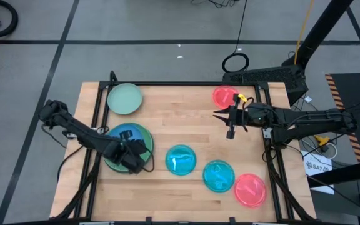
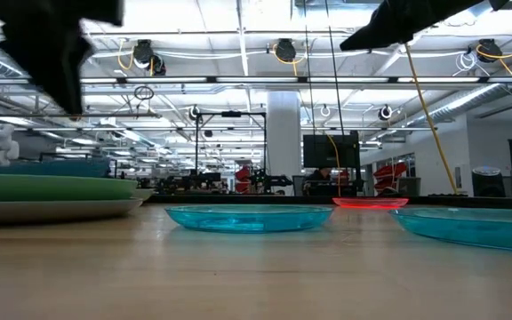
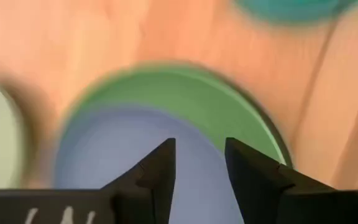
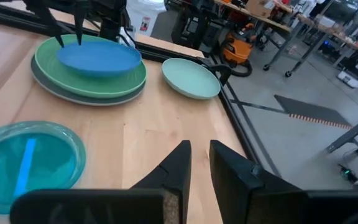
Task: Stack plastic plates
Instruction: Stack the blue plate on top of the green plate, then stack the light green plate on top of the blue plate
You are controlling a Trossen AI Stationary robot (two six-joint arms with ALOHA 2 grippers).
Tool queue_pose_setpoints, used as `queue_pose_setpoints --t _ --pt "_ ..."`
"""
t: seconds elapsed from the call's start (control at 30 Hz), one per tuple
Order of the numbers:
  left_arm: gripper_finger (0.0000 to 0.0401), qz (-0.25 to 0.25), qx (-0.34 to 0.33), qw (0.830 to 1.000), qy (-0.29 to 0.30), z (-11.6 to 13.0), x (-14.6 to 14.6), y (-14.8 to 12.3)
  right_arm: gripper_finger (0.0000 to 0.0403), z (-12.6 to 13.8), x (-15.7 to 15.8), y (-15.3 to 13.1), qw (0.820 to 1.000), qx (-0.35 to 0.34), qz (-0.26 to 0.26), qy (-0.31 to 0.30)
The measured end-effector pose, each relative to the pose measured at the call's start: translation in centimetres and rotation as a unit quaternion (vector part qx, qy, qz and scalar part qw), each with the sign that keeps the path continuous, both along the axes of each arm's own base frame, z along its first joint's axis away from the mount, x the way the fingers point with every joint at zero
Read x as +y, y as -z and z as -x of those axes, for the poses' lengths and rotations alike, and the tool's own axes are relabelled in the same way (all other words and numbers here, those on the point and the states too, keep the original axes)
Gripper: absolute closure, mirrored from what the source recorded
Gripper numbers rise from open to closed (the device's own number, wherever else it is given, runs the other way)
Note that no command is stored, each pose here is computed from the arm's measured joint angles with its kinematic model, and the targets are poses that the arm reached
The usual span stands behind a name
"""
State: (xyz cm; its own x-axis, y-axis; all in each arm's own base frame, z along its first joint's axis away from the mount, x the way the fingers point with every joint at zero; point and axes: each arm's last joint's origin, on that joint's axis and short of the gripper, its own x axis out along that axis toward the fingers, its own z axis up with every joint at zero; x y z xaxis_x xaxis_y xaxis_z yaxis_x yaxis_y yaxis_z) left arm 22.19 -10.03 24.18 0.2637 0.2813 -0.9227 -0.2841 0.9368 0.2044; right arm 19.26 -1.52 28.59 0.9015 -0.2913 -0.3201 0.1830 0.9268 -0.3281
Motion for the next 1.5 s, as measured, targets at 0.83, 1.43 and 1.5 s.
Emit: queue_pose_setpoints --t 0.83,1.43,1.5 --pt "0.0254 -0.035 0.014 0.989 0.146 -4.1 14.9 -0.8 0.0348 -4.1 -0.2 5.3 0.988 0.104 -0.101 0.050" --pt "0.0254 0.028 0.009 0.998 -0.063 -0.6 23.2 -0.6 0.0348 -5.3 -1.9 5.5 0.991 0.079 -0.077 0.069" --pt "0.0254 0.024 0.019 0.997 -0.073 -0.4 23.2 -0.5 0.0348 -5.2 -2.1 5.5 0.991 0.079 -0.080 0.074"
